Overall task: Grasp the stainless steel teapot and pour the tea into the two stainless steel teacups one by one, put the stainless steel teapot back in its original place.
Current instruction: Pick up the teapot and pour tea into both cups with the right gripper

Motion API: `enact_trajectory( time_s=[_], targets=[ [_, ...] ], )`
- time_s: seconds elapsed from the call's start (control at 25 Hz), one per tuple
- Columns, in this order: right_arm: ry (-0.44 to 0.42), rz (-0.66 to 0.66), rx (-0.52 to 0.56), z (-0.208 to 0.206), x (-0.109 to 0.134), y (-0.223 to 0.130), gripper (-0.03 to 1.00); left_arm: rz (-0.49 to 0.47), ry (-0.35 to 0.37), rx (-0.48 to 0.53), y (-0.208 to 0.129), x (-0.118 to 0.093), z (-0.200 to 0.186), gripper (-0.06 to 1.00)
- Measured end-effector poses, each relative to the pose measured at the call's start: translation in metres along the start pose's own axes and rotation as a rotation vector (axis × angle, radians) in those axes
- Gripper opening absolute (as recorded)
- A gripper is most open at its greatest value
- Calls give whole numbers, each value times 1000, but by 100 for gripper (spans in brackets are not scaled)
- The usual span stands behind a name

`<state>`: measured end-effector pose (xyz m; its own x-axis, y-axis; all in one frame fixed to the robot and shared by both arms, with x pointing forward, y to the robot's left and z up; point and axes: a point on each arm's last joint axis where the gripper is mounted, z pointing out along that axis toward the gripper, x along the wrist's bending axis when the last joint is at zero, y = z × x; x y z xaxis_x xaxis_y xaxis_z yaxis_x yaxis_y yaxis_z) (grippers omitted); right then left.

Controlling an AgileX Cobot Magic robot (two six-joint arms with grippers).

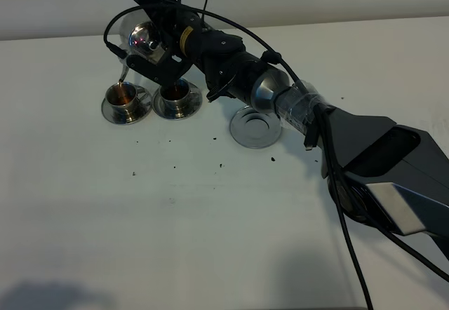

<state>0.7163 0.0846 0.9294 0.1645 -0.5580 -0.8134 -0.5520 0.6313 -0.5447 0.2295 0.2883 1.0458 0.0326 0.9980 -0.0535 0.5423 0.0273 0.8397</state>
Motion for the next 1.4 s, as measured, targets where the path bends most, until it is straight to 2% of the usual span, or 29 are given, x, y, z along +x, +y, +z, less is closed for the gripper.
enact_trajectory(
  time_s=[1.4],
  targets=[
    [-48,-71,-3,-1,-12,0,18,0,0,-1,0,0,0,39]
  ],
)
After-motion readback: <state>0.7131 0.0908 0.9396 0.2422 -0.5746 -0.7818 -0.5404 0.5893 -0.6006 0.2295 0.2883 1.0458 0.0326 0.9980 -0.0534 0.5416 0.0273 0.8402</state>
